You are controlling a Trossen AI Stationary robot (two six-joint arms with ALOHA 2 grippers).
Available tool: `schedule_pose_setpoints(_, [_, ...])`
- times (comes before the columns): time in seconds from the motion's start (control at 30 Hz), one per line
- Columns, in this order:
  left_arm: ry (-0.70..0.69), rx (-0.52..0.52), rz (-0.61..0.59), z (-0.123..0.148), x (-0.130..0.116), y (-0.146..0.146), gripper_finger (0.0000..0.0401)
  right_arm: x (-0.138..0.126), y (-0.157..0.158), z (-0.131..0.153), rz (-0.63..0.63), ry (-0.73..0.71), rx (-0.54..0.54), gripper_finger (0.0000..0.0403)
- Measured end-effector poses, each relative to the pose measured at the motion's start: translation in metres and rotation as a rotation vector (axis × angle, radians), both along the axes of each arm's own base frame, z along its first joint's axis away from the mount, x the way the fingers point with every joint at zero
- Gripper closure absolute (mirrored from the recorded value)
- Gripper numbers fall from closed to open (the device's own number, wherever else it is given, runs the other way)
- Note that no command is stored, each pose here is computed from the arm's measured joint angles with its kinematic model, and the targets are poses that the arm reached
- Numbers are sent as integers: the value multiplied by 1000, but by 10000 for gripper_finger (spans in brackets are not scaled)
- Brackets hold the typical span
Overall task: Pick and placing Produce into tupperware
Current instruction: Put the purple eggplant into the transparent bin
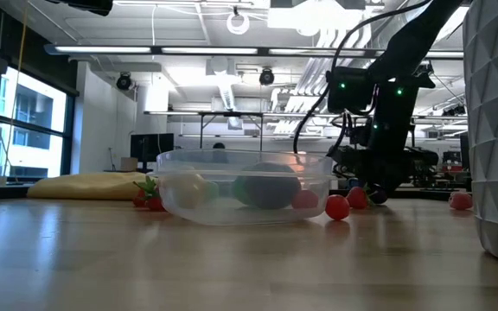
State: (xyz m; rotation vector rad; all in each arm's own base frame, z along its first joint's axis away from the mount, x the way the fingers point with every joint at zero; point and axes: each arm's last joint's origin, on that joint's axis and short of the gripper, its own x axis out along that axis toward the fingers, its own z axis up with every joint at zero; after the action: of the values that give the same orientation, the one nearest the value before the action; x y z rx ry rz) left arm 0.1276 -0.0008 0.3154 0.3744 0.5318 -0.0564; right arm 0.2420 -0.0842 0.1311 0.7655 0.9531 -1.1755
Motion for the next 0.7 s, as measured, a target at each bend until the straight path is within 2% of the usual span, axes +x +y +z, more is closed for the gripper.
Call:
schedule_pose_setpoints(0.33, [0, 0, 0, 0, 0, 0, 350, 0, 0, 0, 182, 73, -7, 246])
schedule_pose_setpoints(0.57, [0, 0, 0, 0, 0, 0, 350, 0, 0, 1, 196, 86, -28, 246])
schedule_pose_setpoints(0.7, [0, 0, 0, 0, 0, 0, 350, 4, -1, 13, 235, 55, -51, 246])
